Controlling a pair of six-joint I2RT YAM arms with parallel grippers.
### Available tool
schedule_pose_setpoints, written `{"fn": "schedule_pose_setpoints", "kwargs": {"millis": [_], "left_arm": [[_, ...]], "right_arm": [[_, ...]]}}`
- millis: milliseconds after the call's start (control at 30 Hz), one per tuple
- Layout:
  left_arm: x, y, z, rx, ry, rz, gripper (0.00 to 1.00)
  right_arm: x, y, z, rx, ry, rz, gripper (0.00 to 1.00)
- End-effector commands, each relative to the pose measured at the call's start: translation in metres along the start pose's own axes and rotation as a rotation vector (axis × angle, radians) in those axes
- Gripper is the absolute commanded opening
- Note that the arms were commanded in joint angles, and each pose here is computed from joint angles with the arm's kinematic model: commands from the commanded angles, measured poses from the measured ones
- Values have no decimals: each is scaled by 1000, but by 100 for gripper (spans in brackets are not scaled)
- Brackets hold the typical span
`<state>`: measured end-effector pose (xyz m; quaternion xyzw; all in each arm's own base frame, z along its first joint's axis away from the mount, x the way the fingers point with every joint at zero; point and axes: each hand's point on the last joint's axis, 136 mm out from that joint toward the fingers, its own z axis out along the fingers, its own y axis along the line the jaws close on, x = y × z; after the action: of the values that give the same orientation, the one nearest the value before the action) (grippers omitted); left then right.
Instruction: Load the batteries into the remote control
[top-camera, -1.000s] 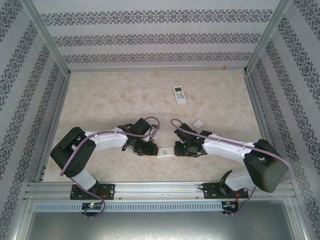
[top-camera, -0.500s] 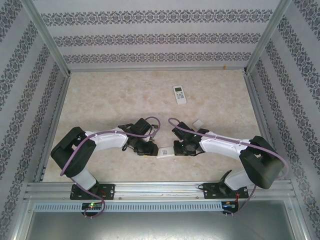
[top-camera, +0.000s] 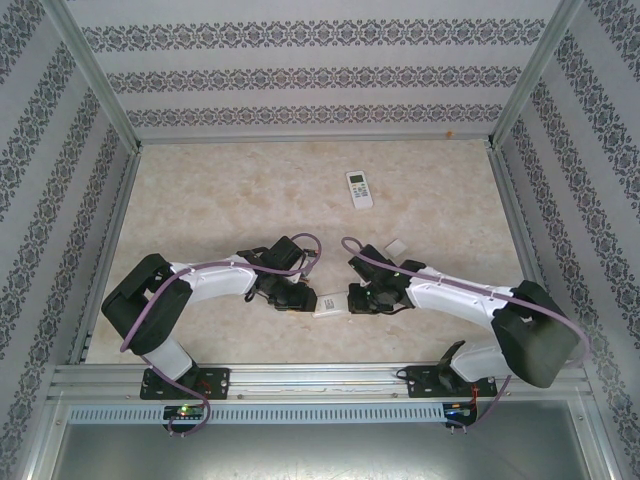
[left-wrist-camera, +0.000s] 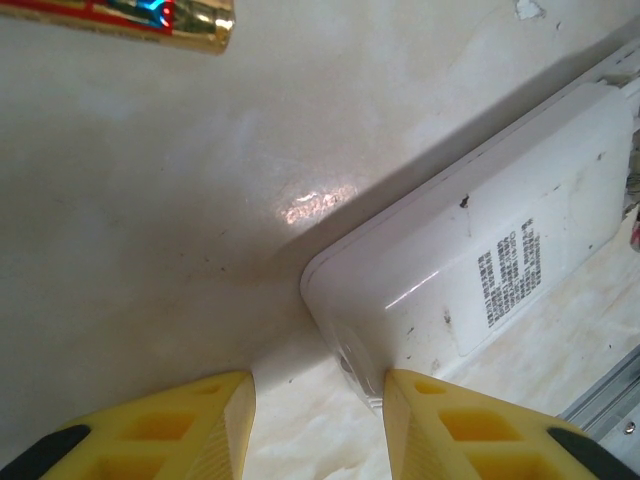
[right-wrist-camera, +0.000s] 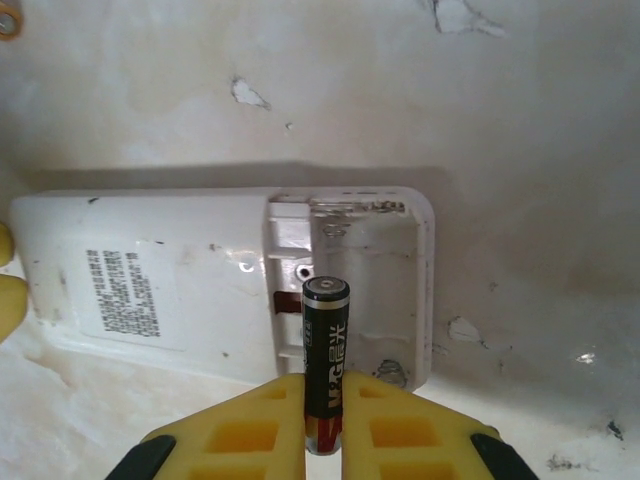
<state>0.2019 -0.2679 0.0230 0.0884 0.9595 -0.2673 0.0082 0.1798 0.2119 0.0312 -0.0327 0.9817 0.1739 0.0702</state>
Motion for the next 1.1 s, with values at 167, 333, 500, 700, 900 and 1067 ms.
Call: {"fn": "schedule_pose_setpoints", "kwargs": {"millis": [167, 333, 500, 700, 900, 1067], "left_arm": [[-21, 9, -1, -70, -88, 40, 40], [-19, 10, 0, -71, -84, 38, 40], [-20, 10, 1, -69, -84, 40, 40], [-20, 10, 2, -67, -80, 38, 40], [-20, 10, 2, -69, -81, 35, 40], [-20, 10, 0, -70, -82, 37, 40]], "right_arm": [[-5, -6, 11, 50, 9, -39, 22], [-9, -8, 2, 64, -22, -43, 24], [-9, -11, -6, 59, -46, -39, 26], [-6, -11, -7, 47, -43, -36, 26], [-3, -15, -1, 64, -26, -34, 24], [-4, -17, 4, 78, -19, -37, 18]]}}
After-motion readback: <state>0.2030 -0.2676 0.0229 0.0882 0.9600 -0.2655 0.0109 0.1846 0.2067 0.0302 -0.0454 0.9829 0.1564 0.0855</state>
